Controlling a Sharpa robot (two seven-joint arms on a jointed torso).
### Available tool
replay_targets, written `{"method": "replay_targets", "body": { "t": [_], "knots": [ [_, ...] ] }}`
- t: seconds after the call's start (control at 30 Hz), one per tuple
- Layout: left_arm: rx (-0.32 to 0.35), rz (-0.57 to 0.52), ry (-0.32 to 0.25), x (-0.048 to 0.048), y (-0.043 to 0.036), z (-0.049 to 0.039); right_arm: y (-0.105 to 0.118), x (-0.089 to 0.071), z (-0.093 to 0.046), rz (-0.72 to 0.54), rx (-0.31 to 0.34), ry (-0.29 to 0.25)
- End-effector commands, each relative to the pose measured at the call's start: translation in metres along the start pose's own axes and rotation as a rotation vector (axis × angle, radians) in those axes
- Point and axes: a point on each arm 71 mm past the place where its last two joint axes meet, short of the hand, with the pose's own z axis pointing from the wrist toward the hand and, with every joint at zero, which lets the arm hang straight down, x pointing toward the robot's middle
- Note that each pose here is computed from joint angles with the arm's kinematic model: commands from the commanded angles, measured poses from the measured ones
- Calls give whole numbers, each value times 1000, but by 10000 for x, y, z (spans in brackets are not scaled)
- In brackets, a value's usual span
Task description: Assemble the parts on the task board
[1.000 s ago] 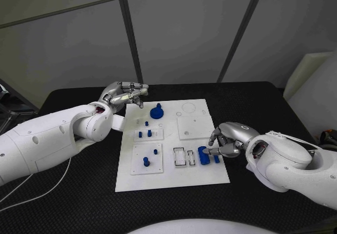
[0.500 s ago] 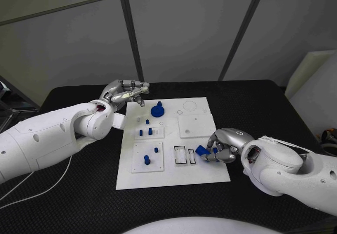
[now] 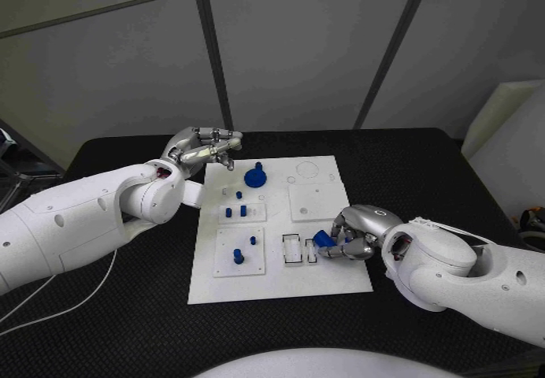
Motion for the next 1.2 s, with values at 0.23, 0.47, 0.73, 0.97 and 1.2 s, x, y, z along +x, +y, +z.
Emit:
{"method": "replay_targets", "body": {
  "t": [0.23, 0.47, 0.73, 0.97, 1.2],
  "knots": [
    [14, 0, 12, 4, -18, -3, 6, 41, -53, 45, 11, -15],
    [12, -2, 14, 11, -5, 0, 66, -24, -148, 126, -2, -68],
    [10, -3, 15, 19, 6, 0, 154, -51, -195, 189, -25, -78],
    [9, -4, 17, 26, 7, -1, 261, -5, -126, 196, -60, -38],
    [9, -5, 20, 38, 4, -3, 396, 55, -40, 201, -84, 5]
  ]
}}
